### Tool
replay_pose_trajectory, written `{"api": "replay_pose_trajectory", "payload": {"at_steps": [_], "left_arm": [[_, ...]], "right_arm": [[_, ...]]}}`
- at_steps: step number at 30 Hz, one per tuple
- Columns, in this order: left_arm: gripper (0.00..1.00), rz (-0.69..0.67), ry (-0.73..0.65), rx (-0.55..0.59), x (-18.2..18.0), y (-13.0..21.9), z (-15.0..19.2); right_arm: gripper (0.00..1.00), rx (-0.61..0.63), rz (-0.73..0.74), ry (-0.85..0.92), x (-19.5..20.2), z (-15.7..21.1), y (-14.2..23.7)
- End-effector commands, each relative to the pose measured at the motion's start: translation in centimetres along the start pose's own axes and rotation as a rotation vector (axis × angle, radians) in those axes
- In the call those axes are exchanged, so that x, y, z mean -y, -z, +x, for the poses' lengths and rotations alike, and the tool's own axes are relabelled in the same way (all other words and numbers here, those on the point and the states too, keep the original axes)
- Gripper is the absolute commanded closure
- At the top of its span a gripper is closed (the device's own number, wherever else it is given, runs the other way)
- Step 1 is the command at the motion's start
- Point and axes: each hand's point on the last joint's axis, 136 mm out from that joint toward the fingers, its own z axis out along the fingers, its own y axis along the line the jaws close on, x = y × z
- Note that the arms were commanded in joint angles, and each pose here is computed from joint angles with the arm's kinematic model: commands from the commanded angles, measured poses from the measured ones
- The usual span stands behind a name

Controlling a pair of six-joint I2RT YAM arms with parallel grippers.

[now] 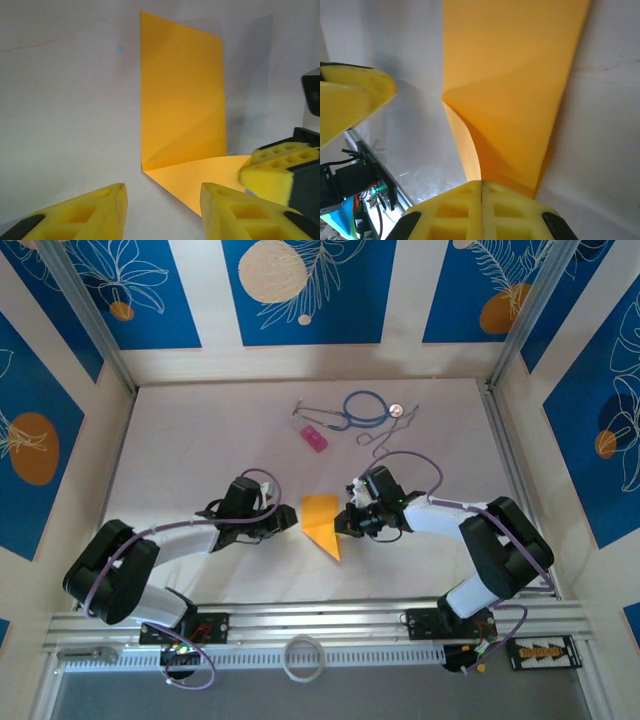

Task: Fold a paper plane with a square sheet of paper (pick it up from the middle)
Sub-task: Fourth fold the wing at the center of the table.

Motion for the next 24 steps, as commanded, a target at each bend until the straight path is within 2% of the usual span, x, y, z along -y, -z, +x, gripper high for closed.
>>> {"api": "replay_pose_trajectory", "payload": {"at_steps": [1, 24], "left_arm": [[0.57, 0.012, 0.028, -0.014, 0.4, -0.5, -0.2], [0.56, 0.119, 0.134, -0.06, 1.2, -2.7, -0.5]], "right_arm": [[0.97, -0.013, -0.049, 0.025, -0.7, 0.7, 0.3], [1.0, 0.056, -0.196, 0.042, -1.8, 0.4, 1.8]]}}
